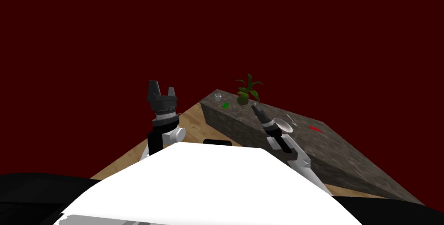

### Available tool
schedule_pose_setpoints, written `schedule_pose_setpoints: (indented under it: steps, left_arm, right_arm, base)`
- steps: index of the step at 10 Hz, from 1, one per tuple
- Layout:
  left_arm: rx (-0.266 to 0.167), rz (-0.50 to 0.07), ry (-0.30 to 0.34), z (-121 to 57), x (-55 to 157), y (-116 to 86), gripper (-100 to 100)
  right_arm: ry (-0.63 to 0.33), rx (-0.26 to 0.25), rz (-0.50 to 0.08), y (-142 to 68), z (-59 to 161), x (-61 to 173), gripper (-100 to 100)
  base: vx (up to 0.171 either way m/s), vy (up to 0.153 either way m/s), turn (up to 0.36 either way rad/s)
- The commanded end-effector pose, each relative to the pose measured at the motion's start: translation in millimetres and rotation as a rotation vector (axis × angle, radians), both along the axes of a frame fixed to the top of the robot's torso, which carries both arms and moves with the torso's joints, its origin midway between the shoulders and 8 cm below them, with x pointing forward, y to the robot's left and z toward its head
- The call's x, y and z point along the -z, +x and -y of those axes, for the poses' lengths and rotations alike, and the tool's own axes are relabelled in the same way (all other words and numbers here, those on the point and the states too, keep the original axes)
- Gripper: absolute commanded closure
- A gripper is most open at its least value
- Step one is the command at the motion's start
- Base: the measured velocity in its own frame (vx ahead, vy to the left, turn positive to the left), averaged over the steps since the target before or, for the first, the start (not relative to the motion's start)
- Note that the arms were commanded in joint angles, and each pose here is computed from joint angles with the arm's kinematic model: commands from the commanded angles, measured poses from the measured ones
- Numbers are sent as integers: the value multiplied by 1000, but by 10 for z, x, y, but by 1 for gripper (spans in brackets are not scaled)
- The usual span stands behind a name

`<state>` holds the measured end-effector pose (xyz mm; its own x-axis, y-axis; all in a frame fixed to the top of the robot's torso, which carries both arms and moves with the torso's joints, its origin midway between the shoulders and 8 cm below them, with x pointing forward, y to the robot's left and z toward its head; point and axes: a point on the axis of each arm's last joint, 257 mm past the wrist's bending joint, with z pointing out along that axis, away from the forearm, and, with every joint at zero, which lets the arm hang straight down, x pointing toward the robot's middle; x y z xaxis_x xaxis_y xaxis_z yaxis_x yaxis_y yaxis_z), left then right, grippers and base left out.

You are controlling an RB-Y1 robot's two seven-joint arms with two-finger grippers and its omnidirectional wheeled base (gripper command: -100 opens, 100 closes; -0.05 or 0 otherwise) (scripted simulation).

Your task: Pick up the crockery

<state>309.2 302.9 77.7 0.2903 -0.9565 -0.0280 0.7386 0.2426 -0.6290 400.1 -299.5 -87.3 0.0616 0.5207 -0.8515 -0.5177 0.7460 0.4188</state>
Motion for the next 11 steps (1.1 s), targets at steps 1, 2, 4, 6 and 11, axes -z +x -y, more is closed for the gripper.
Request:
schedule_pose_setpoints:
  steps: [1, 2, 4, 6, 11]
  left_arm:
    - [0, 0, 0, 0, 0, 0, 0]
    - [0, 0, 0, 0, 0, 0, 0]
    - [0, 0, 0, 0, 0, 0, 0]
    - [0, 0, 0, 0, 0, 0, 0]
    - [0, 0, 0, 0, 0, 0, 0]
  right_arm:
    - [-46, -4, -7, 9, 34, 31, -100]
    - [-111, -1, -23, 31, 124, 126, -100]
    - [-186, -4, -41, 50, 223, 218, -100]
    - [-258, -8, -62, 66, 328, 312, -100]
    - [-409, -24, -113, 84, 563, 495, -100]
  base:
    - [41, 125, 24]
    - [30, 170, 67]
    - [46, 125, 36]
    - [52, 114, 52]
    - [23, 77, 42]
